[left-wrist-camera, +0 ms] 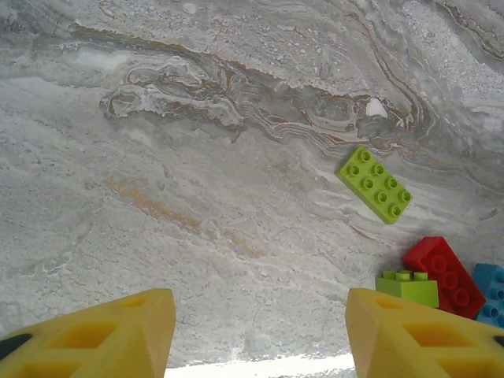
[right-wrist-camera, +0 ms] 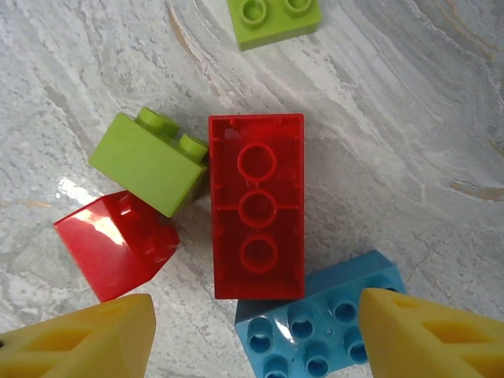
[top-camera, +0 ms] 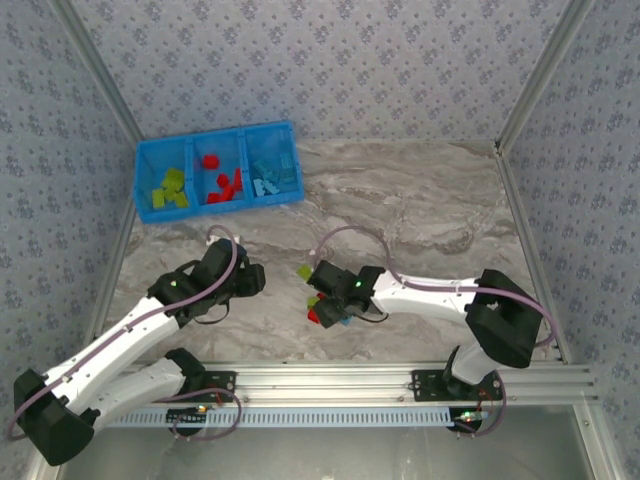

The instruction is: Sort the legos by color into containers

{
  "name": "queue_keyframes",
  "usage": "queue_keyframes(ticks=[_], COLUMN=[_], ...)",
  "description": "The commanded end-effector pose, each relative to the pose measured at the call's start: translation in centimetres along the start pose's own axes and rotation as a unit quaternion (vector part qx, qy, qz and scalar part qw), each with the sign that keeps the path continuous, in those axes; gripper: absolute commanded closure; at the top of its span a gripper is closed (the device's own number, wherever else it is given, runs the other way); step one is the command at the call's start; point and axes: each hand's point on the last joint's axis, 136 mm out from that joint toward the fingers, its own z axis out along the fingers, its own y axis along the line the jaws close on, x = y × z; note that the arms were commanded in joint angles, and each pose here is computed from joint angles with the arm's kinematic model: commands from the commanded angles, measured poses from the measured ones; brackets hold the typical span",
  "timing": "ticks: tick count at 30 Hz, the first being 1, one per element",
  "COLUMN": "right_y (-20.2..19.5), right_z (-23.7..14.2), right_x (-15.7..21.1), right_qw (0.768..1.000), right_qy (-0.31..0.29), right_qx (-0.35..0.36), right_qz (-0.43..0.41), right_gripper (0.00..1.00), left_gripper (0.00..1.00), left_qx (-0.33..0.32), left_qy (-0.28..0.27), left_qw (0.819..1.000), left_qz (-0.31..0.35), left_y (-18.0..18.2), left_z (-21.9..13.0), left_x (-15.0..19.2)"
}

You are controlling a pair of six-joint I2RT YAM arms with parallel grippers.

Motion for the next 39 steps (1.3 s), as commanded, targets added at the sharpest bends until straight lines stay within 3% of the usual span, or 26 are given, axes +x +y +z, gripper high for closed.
queue_keyframes(ticks=[1,7,13,18,20,24,28,32,39], right_y=[-0.7,-0.2,-0.2,-1.2,-1.0,1.5,3.8,4.8,4.0], right_z=[0.6,2.9,2.8,-1.5,-4.3,-8.6,-9.9,-8.2,-2.4], right_x=[-1.0,-1.6,-2.1,-4.7,-7.0,-13.3,-20.9,-28.3,-38.0], right_qw=[0.999,0.999,1.000,0.997,0.993,0.975,0.948,0.928,0.907], right_qy=[-0.006,0.008,0.000,-0.063,-0.113,-0.220,-0.313,-0.369,-0.412], right_qx=[0.035,0.039,0.025,0.036,0.029,-0.003,-0.015,-0.003,0.042], right_qz=[-0.018,-0.032,-0.014,0.009,0.007,-0.023,-0.045,-0.056,-0.077], right_gripper=[0.33,0.47,0.73,0.74,0.75,0.74,0.75,0.75,0.75], left_gripper=[0.39,0.32,0.19,0.06,0.01,0.01,0.01,0.01,0.01], left_qx=[-0.001,-0.010,-0.002,-0.005,-0.011,-0.033,-0.055,-0.065,-0.083], left_qy=[-0.011,-0.015,-0.022,-0.047,-0.062,-0.111,-0.169,-0.207,-0.213], left_qw=[1.000,1.000,1.000,0.999,0.997,0.990,0.977,0.969,0.969], left_qz=[-0.002,0.000,0.000,-0.021,-0.035,-0.082,-0.114,-0.120,-0.091], left_y=[0.1,0.5,0.3,0.6,1.0,2.7,4.7,5.9,6.5], left_z=[-0.4,-0.6,-0.9,-2.3,-3.2,-5.7,-8.8,-11.1,-12.0], left_x=[-0.3,-0.3,-0.6,-1.7,-2.3,-3.7,-5.3,-6.2,-6.5])
